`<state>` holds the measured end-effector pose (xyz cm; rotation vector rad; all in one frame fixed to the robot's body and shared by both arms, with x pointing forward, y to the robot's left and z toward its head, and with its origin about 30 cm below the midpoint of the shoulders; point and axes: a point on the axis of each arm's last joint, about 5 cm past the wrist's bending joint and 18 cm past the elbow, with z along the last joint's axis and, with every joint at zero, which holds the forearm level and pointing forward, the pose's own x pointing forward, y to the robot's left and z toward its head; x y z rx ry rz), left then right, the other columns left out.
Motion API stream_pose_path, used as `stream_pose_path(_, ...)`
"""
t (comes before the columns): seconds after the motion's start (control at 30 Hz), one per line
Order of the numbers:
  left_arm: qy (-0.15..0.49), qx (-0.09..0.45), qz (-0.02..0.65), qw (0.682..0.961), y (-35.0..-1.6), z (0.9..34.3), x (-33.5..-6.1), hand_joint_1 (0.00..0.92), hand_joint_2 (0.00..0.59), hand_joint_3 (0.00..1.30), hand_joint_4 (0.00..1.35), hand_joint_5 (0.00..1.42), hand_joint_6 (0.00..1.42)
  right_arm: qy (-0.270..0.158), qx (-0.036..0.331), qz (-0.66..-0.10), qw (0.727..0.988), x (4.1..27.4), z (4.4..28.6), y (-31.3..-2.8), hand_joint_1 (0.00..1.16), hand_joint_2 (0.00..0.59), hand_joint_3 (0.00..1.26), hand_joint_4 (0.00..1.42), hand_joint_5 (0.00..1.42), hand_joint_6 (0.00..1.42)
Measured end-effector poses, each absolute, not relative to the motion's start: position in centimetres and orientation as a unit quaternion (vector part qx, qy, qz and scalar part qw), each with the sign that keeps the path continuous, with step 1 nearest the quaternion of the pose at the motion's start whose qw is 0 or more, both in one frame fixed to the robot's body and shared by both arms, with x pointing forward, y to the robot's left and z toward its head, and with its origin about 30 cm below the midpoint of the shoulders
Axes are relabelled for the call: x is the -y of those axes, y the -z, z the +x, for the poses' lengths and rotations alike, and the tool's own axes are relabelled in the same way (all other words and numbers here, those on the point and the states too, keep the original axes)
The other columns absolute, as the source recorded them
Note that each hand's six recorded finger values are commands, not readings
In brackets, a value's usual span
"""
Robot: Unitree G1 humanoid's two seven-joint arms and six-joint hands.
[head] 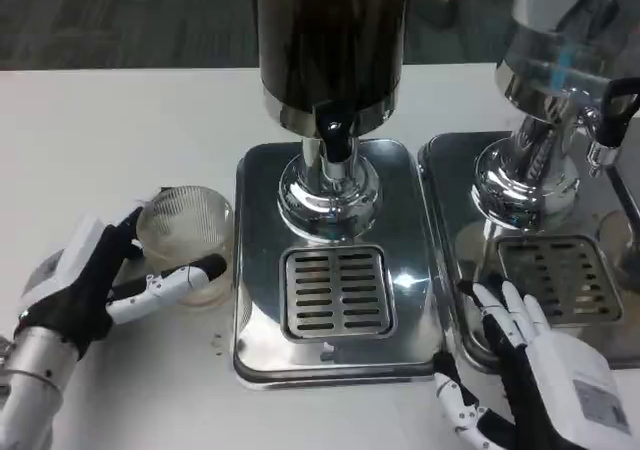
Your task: Grasp the cup under the faucet to collect the drink, then remove the cup.
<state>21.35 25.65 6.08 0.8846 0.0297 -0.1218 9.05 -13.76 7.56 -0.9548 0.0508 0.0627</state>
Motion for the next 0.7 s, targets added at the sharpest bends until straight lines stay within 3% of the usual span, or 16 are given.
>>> stream_pose_path(0.3,0.040,-0.016,0.463,0.885,-6.0,21.5,-24.2,0.195,0.014,0.25,0.29,0.37,0.43,-0.029,-0.024,-0.455,0.890,13.5,9.0,-7.5,0.36,0.473,0.14,0.00,0.00,0.21)
stream_pose_path(0.5,0.028,-0.011,0.477,0.878,-5.8,21.3,-23.6,0.223,0.038,0.30,0.37,0.47,0.57,-0.028,-0.024,-0.453,0.891,13.5,9.0,-7.5,0.36,0.473,0.15,0.00,0.00,0.22)
stream_pose_path(0.7,0.008,-0.007,0.473,0.881,-5.5,21.1,-23.2,0.252,0.063,0.41,0.50,0.64,0.83,-0.028,-0.026,-0.452,0.891,13.5,8.9,-7.5,0.37,0.473,0.16,0.00,0.00,0.22)
